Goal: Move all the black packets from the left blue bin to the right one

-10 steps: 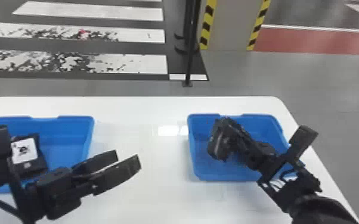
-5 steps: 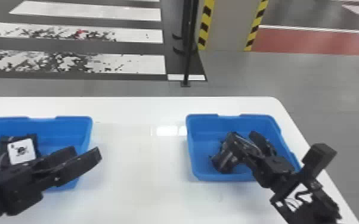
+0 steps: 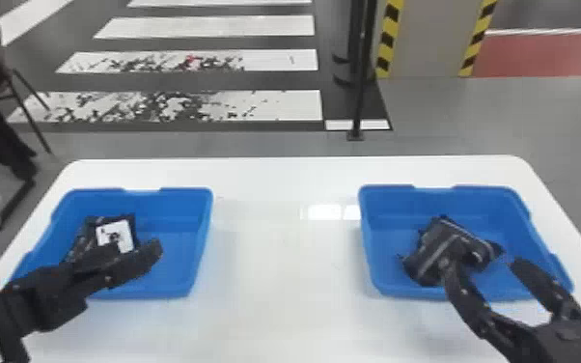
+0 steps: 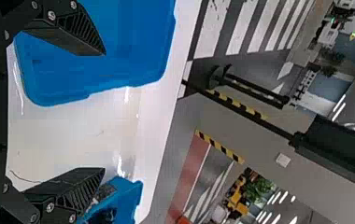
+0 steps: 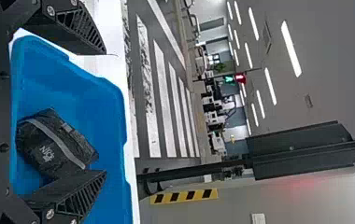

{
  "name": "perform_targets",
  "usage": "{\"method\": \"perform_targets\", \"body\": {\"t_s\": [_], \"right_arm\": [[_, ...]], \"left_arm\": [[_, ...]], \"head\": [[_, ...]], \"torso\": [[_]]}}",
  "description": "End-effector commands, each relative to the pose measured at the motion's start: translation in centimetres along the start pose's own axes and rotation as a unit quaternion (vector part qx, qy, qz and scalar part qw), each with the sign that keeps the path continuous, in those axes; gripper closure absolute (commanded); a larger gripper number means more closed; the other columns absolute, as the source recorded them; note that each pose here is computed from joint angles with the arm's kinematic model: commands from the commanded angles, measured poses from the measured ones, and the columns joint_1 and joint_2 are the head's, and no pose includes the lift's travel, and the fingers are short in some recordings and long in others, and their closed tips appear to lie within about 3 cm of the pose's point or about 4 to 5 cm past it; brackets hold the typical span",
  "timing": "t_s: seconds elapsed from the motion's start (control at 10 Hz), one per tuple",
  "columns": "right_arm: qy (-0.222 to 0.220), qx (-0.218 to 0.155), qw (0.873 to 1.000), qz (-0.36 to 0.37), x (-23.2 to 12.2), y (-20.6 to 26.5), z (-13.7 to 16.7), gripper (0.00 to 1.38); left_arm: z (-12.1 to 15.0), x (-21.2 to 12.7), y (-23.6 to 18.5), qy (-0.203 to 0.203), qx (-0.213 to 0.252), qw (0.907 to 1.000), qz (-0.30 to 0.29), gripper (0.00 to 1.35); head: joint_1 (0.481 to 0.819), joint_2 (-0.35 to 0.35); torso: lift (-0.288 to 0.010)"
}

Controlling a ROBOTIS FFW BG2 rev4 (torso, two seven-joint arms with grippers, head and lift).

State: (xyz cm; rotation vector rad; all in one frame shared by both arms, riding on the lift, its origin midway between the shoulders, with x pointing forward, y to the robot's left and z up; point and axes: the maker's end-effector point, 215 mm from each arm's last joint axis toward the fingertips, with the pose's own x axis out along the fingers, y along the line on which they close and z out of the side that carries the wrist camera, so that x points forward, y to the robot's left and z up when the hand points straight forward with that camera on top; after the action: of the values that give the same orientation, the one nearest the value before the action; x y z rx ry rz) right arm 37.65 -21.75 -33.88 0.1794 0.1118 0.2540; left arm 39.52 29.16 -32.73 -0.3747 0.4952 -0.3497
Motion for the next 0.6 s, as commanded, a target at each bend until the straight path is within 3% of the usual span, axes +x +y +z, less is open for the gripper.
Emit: {"method": "perform_targets", "body": {"t_s": [0.0,0.3,0.5], "right_arm": [[0.005,0.016,1.0,0.0,-2.0,1.0,0.0,0.12],[0.018,0.038,0.999,0.001,-3.1,1.6,-1.0,0.12],[0.021,0.045,0.999,0.001,-3.1,1.6,-1.5,0.12]], "left_arm": [[0.1,-1.0,3.4,0.005,-0.002,0.9989,0.046,0.18],[0.7,-2.2,10.4,0.005,-0.016,0.9905,0.136,0.18],[0.8,-1.1,14.7,0.017,-0.037,0.9852,0.166,0.18]], "head": [[0.695,0.106],[0.695,0.216],[0.695,0.275]], "torso": [[-0.154],[-0.154],[-0.154]]}}
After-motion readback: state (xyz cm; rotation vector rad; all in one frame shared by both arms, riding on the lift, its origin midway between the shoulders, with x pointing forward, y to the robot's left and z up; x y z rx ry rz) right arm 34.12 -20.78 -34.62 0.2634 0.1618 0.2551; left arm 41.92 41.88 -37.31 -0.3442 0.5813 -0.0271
